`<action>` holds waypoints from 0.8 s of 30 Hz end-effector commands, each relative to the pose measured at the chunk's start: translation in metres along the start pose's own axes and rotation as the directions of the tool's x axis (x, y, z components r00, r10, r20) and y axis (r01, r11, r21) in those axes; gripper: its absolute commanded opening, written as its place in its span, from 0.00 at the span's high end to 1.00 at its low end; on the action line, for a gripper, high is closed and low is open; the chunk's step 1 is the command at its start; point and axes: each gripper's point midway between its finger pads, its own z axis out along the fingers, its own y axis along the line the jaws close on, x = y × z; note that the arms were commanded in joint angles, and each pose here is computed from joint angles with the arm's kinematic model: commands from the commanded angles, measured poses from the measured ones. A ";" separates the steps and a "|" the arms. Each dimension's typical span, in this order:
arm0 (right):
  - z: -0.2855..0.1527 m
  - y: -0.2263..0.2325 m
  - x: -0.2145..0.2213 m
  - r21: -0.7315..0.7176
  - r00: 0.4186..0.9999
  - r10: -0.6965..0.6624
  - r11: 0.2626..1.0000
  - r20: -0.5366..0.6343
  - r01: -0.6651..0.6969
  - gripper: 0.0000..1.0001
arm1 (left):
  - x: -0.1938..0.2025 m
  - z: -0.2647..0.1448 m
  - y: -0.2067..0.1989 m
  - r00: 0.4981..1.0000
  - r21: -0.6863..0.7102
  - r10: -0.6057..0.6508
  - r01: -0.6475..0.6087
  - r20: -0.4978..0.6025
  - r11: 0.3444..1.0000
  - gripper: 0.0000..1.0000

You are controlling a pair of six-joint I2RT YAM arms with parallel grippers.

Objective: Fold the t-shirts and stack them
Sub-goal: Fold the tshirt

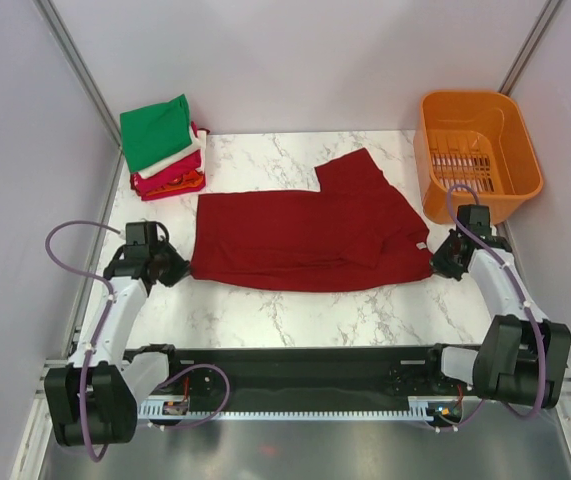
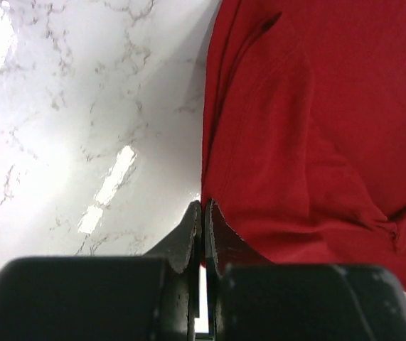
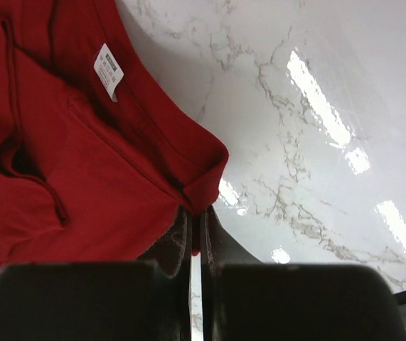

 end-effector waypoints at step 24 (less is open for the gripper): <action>-0.027 0.147 0.058 -0.337 0.972 -0.232 0.919 -0.040 0.206 0.44 | -0.035 -0.067 -0.031 0.940 0.067 0.333 -0.337 0.072 0.939 0.01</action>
